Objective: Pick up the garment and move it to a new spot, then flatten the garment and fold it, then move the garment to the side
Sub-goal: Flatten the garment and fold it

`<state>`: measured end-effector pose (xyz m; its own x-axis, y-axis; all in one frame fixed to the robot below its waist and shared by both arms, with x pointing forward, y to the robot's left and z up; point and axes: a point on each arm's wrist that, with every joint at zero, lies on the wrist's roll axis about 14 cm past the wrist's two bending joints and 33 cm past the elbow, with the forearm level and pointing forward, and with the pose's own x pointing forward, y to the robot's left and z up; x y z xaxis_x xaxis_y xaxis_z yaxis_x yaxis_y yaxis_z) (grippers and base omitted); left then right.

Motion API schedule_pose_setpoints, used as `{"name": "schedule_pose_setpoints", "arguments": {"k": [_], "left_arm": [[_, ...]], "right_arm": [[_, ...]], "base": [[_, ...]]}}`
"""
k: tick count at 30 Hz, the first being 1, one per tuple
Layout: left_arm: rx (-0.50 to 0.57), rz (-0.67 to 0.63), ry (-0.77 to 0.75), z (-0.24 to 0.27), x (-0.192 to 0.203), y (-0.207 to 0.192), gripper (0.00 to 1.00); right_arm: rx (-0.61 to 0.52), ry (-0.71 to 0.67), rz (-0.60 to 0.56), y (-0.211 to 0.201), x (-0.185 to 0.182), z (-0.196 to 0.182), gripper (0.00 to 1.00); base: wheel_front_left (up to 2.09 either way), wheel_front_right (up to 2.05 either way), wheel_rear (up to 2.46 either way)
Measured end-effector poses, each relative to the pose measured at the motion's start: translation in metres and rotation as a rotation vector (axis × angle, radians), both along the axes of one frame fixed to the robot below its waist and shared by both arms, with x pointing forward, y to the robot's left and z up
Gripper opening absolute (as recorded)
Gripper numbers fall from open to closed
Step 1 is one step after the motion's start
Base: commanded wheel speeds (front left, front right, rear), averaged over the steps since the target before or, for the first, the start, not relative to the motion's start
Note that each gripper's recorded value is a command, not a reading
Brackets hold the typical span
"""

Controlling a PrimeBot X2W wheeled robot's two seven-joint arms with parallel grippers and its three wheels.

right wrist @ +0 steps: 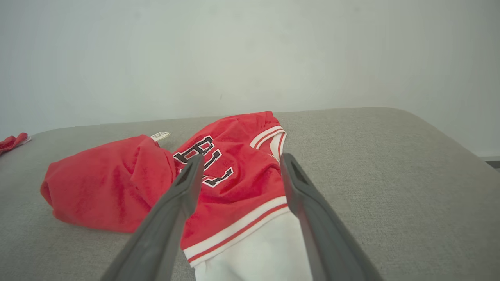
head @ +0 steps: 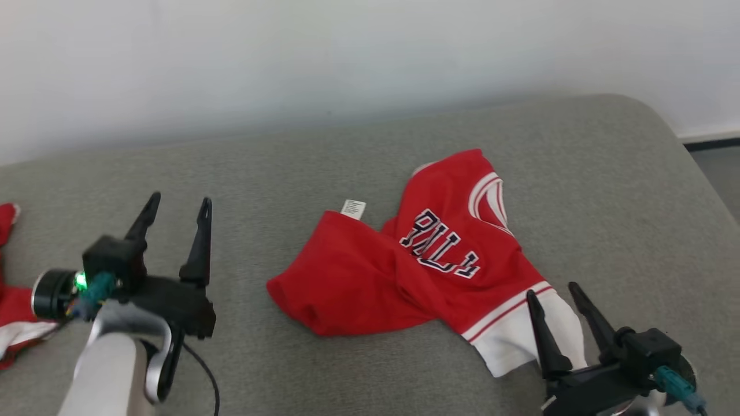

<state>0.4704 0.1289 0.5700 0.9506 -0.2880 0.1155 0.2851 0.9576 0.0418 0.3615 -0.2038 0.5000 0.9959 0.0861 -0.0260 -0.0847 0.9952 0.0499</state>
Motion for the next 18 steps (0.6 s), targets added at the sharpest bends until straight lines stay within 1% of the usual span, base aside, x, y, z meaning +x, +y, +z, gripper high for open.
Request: {"name": "schedule_pose_setpoints", "arguments": {"k": [1, 7, 11, 12, 14, 18], "left_arm": [[-0.008, -0.018, 0.024, -0.001, 0.007, -0.006, 1.0], [0.071, -0.195, 0.124, -0.01, 0.036, -0.061, 1.0], [0.099, -0.271, 0.191, -0.021, 0.052, -0.086, 1.0], [0.086, -0.292, 0.226, -0.028, 0.054, -0.094, 1.0], [0.13, -0.33, 0.28, -0.044, 0.056, -0.106, 1.0], [0.148, -0.361, 0.438, -0.082, 0.061, -0.118, 1.0]], "right_arm": [[0.011, 0.001, -0.007, 0.0, 0.0, -0.003, 1.0], [0.039, 0.019, -0.058, -0.008, -0.003, -0.02, 1.0], [0.046, 0.033, -0.101, -0.019, -0.007, -0.027, 1.0], [0.048, 0.035, -0.111, -0.021, -0.008, -0.029, 1.0], [0.049, 0.045, -0.13, -0.026, -0.01, -0.032, 1.0], [0.052, 0.061, -0.167, -0.036, -0.014, -0.038, 1.0]], "base": [[0.0, 0.0, 0.0], [0.0, 0.0, 0.0], [0.0, 0.0, 0.0], [0.0, 0.0, 0.0], [0.0, 0.0, 0.0], [0.0, 0.0, 0.0]]}}
